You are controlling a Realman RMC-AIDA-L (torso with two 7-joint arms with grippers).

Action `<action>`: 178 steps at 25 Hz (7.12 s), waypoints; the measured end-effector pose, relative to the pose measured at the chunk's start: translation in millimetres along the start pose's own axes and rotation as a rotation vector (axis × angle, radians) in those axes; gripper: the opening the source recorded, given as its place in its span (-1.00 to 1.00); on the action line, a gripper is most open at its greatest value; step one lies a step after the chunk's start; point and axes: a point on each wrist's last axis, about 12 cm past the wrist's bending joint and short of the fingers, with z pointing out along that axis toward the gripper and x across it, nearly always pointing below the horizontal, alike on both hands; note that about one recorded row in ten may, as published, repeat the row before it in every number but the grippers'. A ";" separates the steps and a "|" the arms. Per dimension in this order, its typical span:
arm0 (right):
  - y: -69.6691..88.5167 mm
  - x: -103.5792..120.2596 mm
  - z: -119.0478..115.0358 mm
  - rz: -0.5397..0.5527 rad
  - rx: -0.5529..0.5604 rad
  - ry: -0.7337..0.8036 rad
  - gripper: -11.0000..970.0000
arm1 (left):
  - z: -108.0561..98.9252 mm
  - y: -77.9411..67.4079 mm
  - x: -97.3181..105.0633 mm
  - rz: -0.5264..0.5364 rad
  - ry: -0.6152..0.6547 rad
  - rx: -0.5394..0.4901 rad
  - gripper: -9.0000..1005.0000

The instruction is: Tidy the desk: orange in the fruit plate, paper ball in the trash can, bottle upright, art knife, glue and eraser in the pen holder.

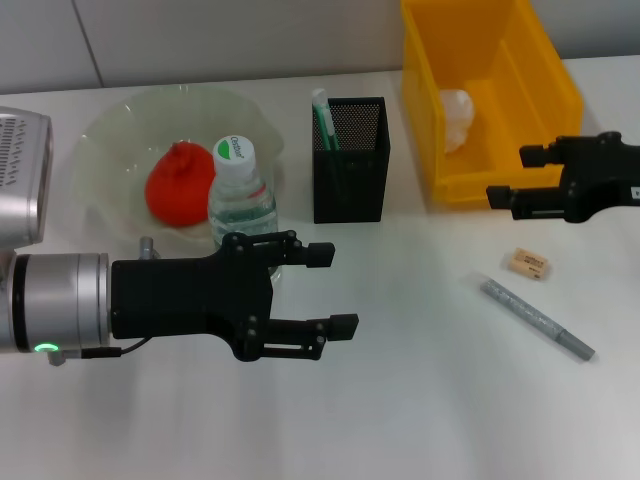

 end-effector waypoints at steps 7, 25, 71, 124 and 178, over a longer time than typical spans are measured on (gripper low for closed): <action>3.2 -1.9 -9.6 0.079 0.017 0.070 0.56 | -0.2 -0.2 0.6 -0.002 -0.001 -0.003 0.60; -2.7 -23.4 -10.5 0.099 0.116 0.423 0.56 | 2.7 0.3 5.3 -0.011 -0.006 -0.005 0.60; -29.8 -44.9 70.2 0.000 0.055 0.744 0.55 | 2.3 -2.4 7.9 -0.013 -0.026 0.001 0.60; -20.7 -30.1 96.5 -0.019 0.068 0.794 0.07 | 0.4 -4.8 11.6 -0.013 -0.026 -0.003 0.60; -9.7 -65.1 48.4 -0.083 0.019 0.102 -0.49 | -0.7 -4.6 11.6 -0.001 -0.028 -0.006 0.60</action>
